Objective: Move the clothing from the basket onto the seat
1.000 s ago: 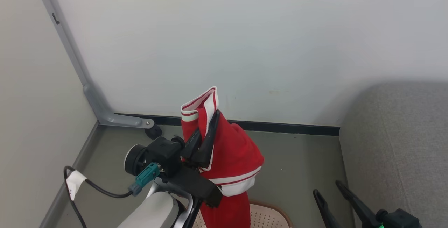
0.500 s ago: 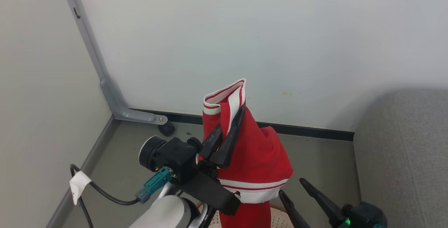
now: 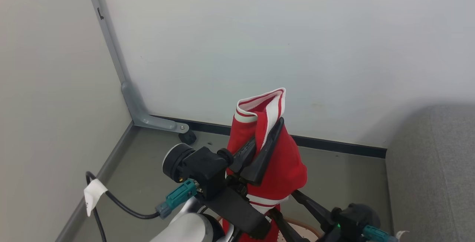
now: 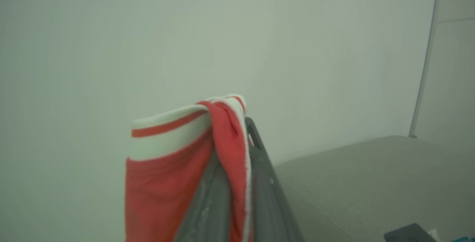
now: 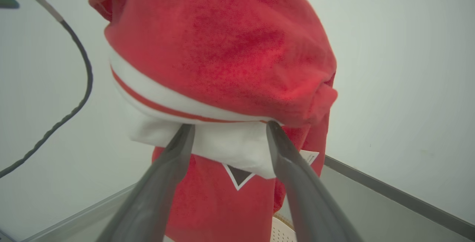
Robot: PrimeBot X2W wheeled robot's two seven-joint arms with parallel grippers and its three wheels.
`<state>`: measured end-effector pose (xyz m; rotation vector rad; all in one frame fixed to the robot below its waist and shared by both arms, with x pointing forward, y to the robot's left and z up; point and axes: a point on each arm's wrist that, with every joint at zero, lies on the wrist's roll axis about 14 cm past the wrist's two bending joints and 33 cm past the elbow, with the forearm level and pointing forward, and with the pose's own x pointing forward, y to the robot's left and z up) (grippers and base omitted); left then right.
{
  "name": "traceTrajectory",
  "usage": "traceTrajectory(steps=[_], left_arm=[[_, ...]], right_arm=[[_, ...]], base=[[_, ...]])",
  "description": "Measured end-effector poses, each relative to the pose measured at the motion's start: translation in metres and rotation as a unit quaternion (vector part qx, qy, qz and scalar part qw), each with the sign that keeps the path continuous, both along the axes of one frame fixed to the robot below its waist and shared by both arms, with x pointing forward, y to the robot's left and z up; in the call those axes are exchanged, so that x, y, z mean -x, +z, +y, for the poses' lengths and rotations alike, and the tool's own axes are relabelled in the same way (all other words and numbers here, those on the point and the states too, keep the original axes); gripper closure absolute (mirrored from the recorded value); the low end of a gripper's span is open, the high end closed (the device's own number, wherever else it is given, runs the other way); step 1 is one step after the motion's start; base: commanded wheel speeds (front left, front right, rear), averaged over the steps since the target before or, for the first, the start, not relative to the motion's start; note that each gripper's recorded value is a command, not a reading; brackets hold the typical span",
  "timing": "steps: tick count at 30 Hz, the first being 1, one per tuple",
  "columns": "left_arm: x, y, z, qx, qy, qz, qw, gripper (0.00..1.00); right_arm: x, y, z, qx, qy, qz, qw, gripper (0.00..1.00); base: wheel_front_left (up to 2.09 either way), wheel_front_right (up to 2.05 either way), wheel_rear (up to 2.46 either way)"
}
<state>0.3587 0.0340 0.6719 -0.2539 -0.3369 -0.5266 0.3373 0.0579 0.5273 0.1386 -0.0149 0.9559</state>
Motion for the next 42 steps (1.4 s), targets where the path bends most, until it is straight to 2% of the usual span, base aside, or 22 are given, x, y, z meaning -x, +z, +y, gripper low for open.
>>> traceTrajectory(steps=[6, 13, 14, 15, 33, 42], left_arm=[[0.007, 0.006, -0.006, 0.000, -0.013, -0.003, 1.000, 1.00], [0.009, 0.006, -0.009, -0.003, -0.019, 0.004, 1.000, 1.00], [0.009, 0.006, -0.009, -0.003, -0.019, 0.004, 1.000, 1.00], [0.009, 0.007, -0.009, -0.003, -0.019, 0.005, 1.000, 1.00], [0.005, 0.009, -0.002, -0.003, -0.007, 0.012, 1.000, 1.00], [0.005, 0.007, 0.002, -0.005, 0.002, 0.014, 1.000, 1.00]], right_arm=[[0.002, 0.015, 0.026, -0.014, 0.032, -0.009, 0.999, 0.00], [-0.004, 0.013, 0.032, -0.014, 0.030, -0.002, 0.999, 0.00], [-0.005, 0.011, 0.031, -0.011, 0.029, 0.000, 1.000, 0.52], [-0.005, 0.009, 0.031, -0.009, 0.028, 0.002, 1.000, 1.00], [0.004, -0.007, 0.030, 0.013, 0.047, 0.014, 0.999, 1.00], [0.007, -0.003, 0.025, 0.006, 0.048, 0.012, 0.999, 1.00]], base=[[0.00, 0.00, 0.00], [0.00, 0.00, 0.00], [0.00, 0.00, 0.00], [0.00, 0.00, 0.00], [0.00, 0.00, 0.00], [0.00, 0.00, 0.00]])
